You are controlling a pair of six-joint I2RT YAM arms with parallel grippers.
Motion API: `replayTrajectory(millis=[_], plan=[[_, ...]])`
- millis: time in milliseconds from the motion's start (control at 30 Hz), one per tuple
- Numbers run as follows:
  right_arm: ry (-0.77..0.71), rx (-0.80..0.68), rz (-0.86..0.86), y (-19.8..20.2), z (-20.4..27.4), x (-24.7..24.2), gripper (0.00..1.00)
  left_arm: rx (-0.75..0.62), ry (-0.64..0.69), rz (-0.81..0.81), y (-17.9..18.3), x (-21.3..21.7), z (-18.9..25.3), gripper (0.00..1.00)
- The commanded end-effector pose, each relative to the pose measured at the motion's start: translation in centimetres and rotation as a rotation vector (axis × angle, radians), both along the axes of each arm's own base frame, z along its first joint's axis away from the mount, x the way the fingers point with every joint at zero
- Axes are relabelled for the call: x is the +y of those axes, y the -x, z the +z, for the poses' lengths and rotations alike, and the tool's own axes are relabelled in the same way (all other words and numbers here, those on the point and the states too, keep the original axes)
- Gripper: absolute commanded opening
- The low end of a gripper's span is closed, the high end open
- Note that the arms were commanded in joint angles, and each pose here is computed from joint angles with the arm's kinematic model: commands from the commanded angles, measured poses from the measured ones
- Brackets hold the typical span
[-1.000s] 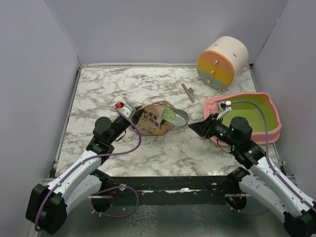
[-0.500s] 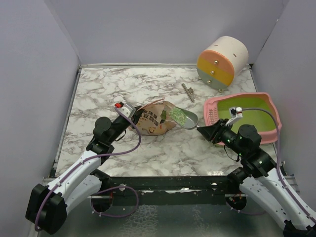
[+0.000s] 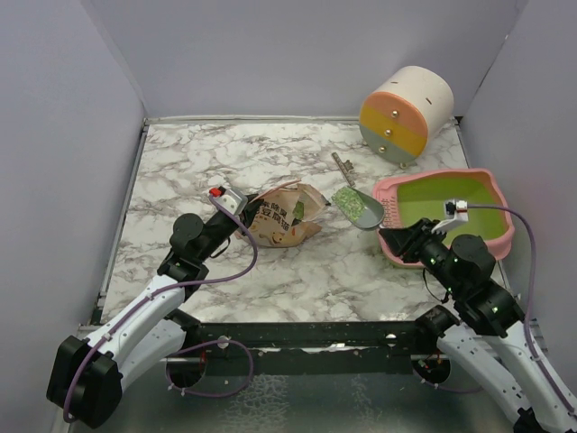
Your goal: Fill the litter box with clean litter
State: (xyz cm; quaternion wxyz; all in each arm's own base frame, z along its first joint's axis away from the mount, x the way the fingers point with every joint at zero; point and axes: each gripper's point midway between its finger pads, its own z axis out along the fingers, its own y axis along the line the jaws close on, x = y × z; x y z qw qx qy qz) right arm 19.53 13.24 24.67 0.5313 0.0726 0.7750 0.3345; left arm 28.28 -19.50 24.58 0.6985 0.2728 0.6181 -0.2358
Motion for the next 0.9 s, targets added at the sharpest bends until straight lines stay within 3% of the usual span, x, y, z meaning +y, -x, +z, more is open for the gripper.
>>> replayTrajectory(millis=[0, 500, 867], plan=[[-0.012, -0.067, -0.129, -0.3, 3.0, -2.5, 0.01, -0.059, 0.055, 0.004, 0.2, 0.1, 2.4, 0.19], [0.066, -0.082, -0.46, 0.9, 5.0, -10.0, 0.01, -0.059, 0.056, 0.002, 0.3, 0.1, 2.4, 0.2], [0.169, -0.011, -0.583, 2.3, 4.9, -13.2, 0.01, -0.055, 0.056, -0.007, 0.3, 0.0, 2.3, 0.2]])
